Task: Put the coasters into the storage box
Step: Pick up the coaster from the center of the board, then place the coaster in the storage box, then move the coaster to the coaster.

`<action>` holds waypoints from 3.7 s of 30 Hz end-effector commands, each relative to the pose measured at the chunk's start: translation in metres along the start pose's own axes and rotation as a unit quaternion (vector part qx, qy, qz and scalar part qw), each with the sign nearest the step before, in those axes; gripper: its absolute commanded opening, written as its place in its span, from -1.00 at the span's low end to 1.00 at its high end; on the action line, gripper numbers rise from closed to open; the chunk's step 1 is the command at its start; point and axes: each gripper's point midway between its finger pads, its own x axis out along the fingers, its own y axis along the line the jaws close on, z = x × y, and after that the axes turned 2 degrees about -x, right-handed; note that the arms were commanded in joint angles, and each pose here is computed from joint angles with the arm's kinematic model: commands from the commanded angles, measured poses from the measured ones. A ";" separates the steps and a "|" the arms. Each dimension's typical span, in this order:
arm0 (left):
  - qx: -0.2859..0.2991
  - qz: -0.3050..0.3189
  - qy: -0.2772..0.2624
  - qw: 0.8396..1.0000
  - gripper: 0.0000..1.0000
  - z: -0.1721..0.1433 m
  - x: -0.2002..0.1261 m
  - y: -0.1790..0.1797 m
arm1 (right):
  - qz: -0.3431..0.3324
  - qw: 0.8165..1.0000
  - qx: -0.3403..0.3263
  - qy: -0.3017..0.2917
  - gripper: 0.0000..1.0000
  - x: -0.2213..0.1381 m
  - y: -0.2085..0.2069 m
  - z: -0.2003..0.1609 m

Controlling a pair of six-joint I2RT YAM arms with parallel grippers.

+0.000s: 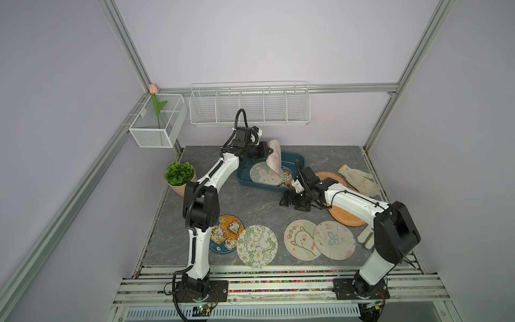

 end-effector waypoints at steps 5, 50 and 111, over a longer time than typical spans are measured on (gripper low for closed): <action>0.011 0.017 0.013 1.000 -1.00 -0.007 0.031 0.022 | -0.007 1.000 0.007 -0.001 0.71 -0.013 -0.012 -0.003; 0.021 0.135 0.006 0.991 0.51 -0.038 -0.043 0.060 | -0.082 0.996 0.034 -0.024 0.79 -0.038 -0.058 0.015; -0.033 0.066 0.027 0.997 0.67 -0.104 -0.084 0.034 | -0.186 0.947 0.250 -0.077 0.93 -0.115 -0.383 0.062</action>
